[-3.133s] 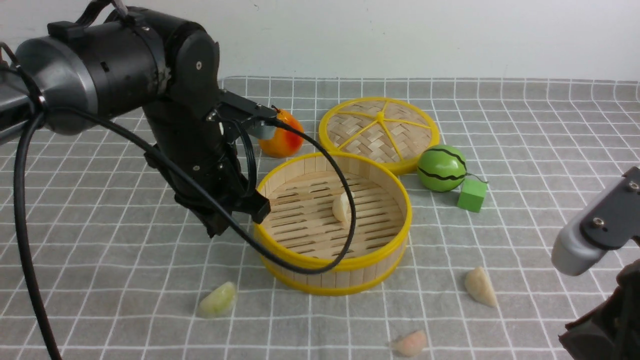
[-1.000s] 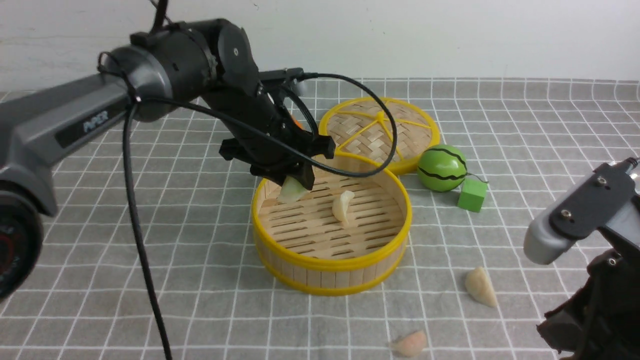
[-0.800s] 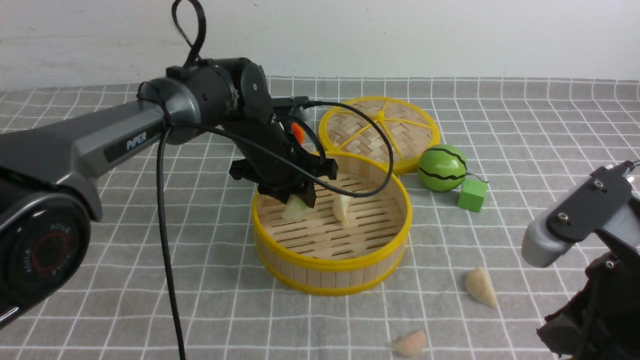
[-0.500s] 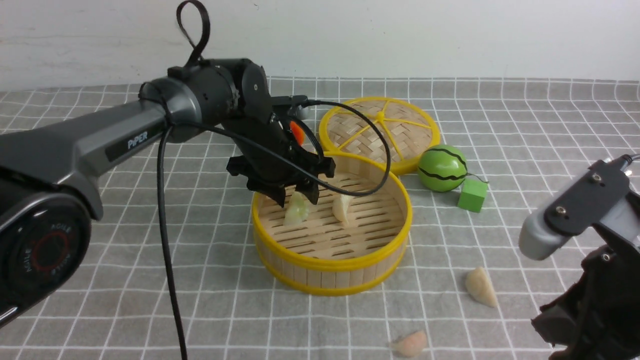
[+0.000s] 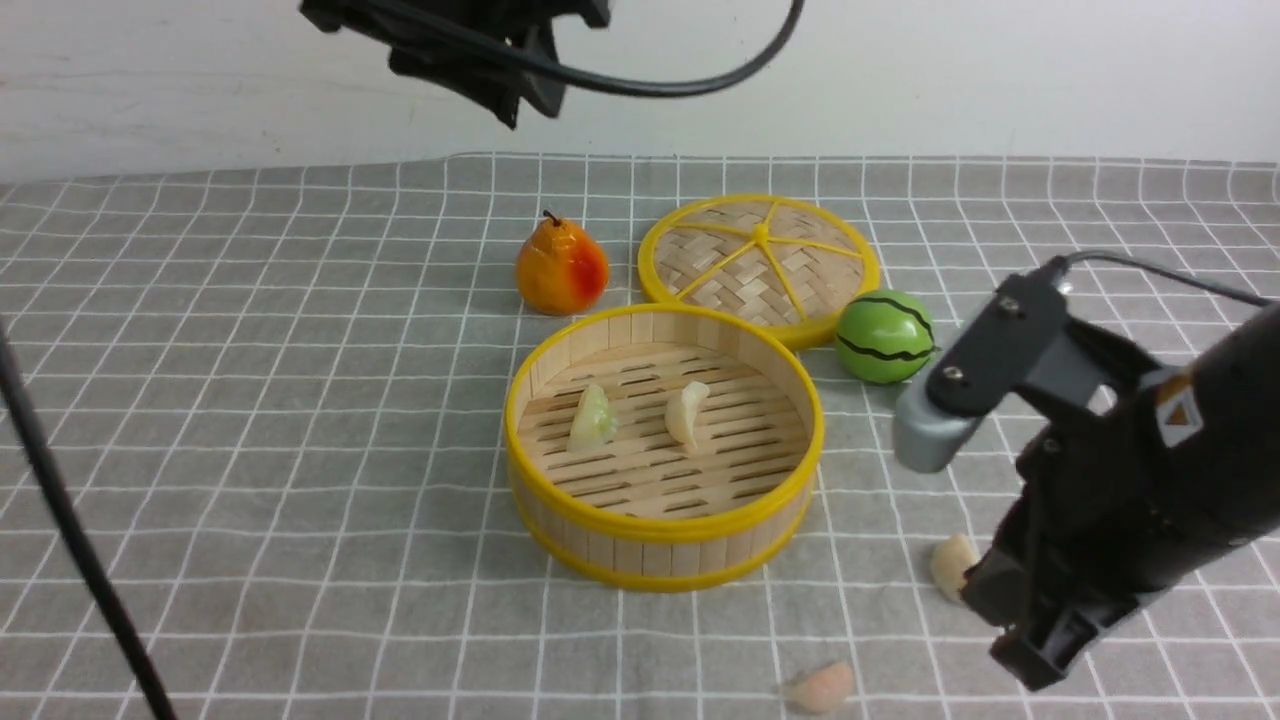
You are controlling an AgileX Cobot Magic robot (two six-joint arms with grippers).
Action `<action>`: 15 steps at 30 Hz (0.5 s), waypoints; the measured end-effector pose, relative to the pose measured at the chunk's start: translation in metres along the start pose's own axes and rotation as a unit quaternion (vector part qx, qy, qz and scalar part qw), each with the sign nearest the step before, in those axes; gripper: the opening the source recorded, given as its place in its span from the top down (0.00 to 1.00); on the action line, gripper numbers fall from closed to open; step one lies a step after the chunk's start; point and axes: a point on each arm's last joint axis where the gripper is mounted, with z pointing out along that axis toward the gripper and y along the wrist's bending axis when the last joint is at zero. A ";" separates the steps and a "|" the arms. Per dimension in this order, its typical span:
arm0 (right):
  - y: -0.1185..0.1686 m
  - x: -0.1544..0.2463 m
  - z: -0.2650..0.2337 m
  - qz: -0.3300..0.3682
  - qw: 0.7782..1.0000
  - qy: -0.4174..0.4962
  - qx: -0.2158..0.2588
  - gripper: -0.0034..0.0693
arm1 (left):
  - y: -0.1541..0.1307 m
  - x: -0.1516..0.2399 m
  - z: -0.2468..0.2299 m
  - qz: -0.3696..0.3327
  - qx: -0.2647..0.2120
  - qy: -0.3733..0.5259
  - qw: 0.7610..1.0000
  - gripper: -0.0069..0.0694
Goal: Put the dumplings into the steamer on the table with the grey tablecloth.
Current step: 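Reach for and grasp a dumpling lying on the table beside the steamer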
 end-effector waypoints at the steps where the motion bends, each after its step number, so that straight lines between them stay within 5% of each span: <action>1: 0.000 -0.003 0.004 -0.012 1.000 0.001 -0.012 0.89 | 0.000 0.001 -0.010 0.003 -0.007 -0.007 1.000 0.79; 5: 0.002 -0.009 0.022 -0.062 0.996 0.005 -0.058 0.89 | 0.003 0.010 -0.049 0.014 -0.033 -0.032 0.999 0.93; 10: -0.001 -0.015 0.047 -0.107 0.991 0.010 -0.084 0.86 | 0.006 0.041 -0.084 0.015 -0.048 -0.023 0.998 0.93; 15: -0.011 -0.019 0.081 -0.165 0.983 0.013 -0.078 0.61 | 0.007 0.093 -0.085 0.007 -0.022 0.042 0.999 0.93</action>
